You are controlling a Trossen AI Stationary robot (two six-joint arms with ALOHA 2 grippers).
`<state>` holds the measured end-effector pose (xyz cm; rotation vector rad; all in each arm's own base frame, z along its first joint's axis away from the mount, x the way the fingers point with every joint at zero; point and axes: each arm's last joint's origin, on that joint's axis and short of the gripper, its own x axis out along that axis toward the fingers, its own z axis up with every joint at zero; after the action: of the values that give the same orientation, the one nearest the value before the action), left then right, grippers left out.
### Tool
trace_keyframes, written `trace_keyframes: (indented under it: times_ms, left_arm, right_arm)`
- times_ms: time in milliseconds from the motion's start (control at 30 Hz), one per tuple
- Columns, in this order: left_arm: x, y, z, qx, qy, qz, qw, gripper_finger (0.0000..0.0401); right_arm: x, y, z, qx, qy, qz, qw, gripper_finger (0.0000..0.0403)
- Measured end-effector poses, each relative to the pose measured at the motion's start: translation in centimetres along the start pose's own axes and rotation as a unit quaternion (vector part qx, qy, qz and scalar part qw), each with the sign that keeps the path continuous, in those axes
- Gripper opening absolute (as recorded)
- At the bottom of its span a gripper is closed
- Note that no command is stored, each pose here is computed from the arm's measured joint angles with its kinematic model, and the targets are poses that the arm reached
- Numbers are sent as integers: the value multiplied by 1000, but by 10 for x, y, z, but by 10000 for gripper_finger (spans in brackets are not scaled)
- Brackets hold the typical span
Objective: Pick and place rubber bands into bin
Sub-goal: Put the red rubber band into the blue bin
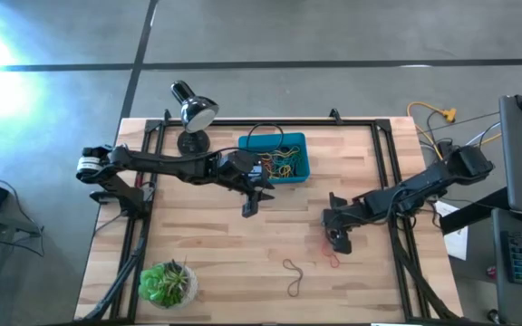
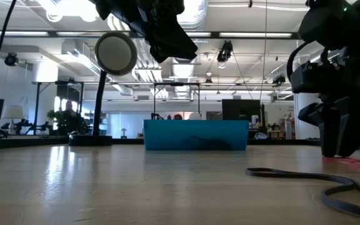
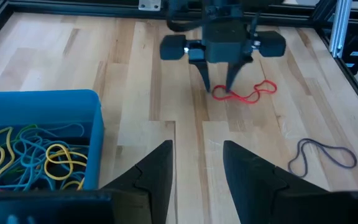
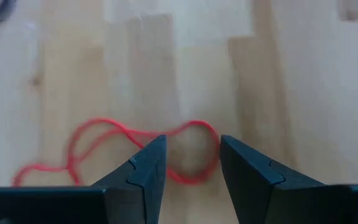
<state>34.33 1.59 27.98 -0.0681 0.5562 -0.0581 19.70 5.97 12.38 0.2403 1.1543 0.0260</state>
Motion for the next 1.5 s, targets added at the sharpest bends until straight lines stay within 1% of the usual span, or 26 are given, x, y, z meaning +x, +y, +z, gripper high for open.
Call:
trace_keyframes:
  times_ms: [67,167,367,567,667,833,1000,1067,1167,1300,1367,1500]
  left_arm:
    - [0,0,0,0,0,0,1000,125]
    - [0,0,0,0,0,0,1000,125]
    - [0,0,0,0,0,0,1000,125]
    - [0,0,0,0,0,0,1000,125]
    - [0,0,0,0,1,0,1000,125]
    - [0,0,0,0,0,0,1000,125]
    - [0,0,0,0,0,0,1000,125]
    - [0,0,0,0,0,0,1000,125]
    - [0,0,0,0,0,0,1000,125]
    - [0,0,0,0,0,0,1000,125]
    - [0,0,0,-1,0,0,1000,125]
    - [0,0,0,-1,1,0,1000,125]
  right_arm:
    - [6,4,2,-6,1,7,1000,139]
    - [15,10,6,-14,17,-4,1000,139]
    - [22,12,11,-19,44,-55,997,128]
    - [13,-2,8,-7,49,-133,990,110]
    - [9,-12,7,9,68,-154,986,103]
    - [7,-26,11,23,80,-154,985,98]
    - [5,-40,13,49,84,-167,981,102]
    - [5,-43,14,55,85,-162,982,104]
    - [6,-43,15,56,82,-145,985,104]
    - [9,-37,20,41,51,-107,992,99]
    - [10,-32,22,33,39,-100,994,95]
    - [12,-29,21,32,43,-92,994,89]
